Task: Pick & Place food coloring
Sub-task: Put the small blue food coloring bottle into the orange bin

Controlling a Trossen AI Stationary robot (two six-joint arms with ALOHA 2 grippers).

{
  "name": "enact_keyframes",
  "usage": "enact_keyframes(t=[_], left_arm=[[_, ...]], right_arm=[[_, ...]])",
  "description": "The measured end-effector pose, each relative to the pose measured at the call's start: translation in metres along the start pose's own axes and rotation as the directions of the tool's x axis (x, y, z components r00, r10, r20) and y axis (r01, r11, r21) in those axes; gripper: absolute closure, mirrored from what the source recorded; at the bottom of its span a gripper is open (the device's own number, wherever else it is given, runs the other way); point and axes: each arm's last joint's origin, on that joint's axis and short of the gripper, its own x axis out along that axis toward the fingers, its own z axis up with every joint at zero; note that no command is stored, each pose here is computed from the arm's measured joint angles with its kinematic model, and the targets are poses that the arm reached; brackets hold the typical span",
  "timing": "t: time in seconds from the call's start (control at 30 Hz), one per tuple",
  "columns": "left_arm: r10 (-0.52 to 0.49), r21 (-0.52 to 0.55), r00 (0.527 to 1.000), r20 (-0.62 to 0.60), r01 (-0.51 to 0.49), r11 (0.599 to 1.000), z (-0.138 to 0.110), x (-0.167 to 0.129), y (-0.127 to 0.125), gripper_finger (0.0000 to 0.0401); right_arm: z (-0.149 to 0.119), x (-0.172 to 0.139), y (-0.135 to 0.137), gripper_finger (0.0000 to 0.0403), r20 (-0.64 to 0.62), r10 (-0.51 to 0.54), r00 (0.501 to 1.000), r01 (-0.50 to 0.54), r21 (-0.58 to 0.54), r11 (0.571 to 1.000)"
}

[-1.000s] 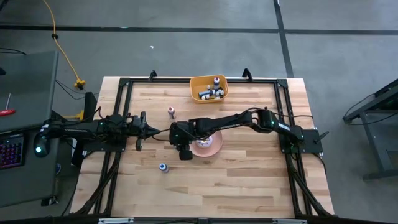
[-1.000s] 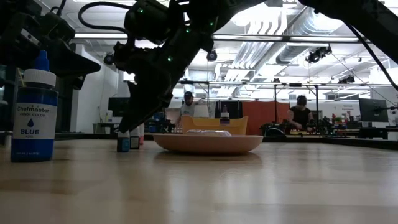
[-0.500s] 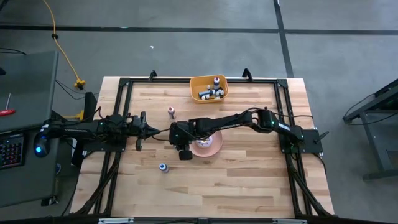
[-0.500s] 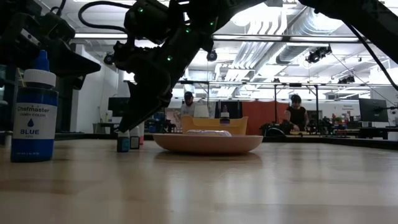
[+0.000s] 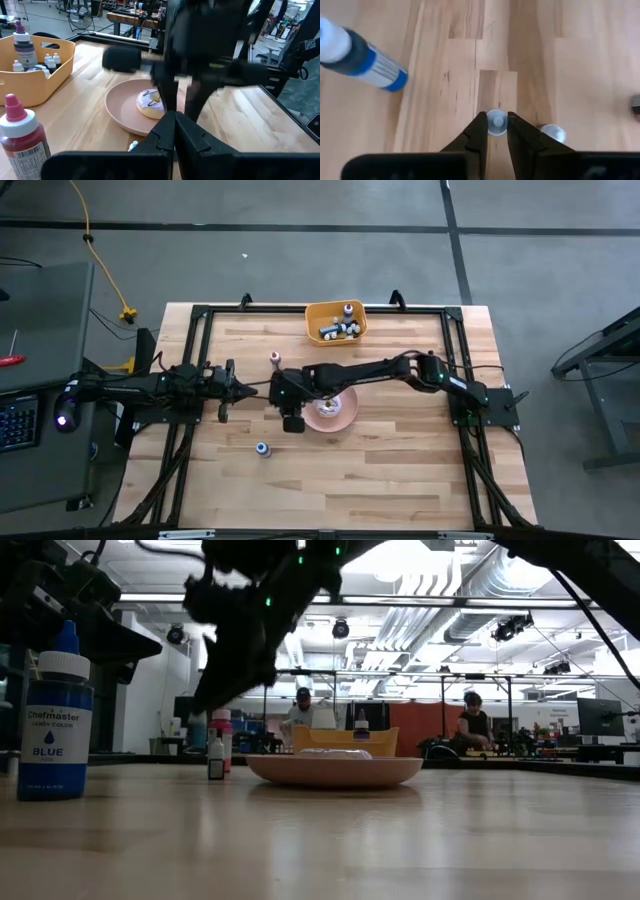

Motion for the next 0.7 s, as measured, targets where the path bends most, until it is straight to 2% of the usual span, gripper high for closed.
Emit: enact_keyframes(t=[0.4, 0.6, 0.7], left_arm=[[0.001, 0.0, 1.0, 0.0, -0.001, 1.0, 0.0, 0.0, 0.0, 0.04], [0.0, 0.0, 1.0, 0.0, 0.0, 1.0, 0.0, 0.0, 0.0, 0.04], [0.001, 0.0, 1.0, 0.0, -0.001, 1.0, 0.0, 0.0, 0.0, 0.04]], right_arm=[[0.042, -0.081, -0.012, 0.0354, -0.016, -0.028, 0.999, 0.028, 0.031, 0.999], [0.043, -0.111, -0.023, 0.0355, 0.005, -0.047, 0.999, 0.046, 0.076, 0.996], [0.04, -0.125, -0.036, 0.0354, -0.022, -0.108, 0.994, 0.109, 0.093, 0.99]])
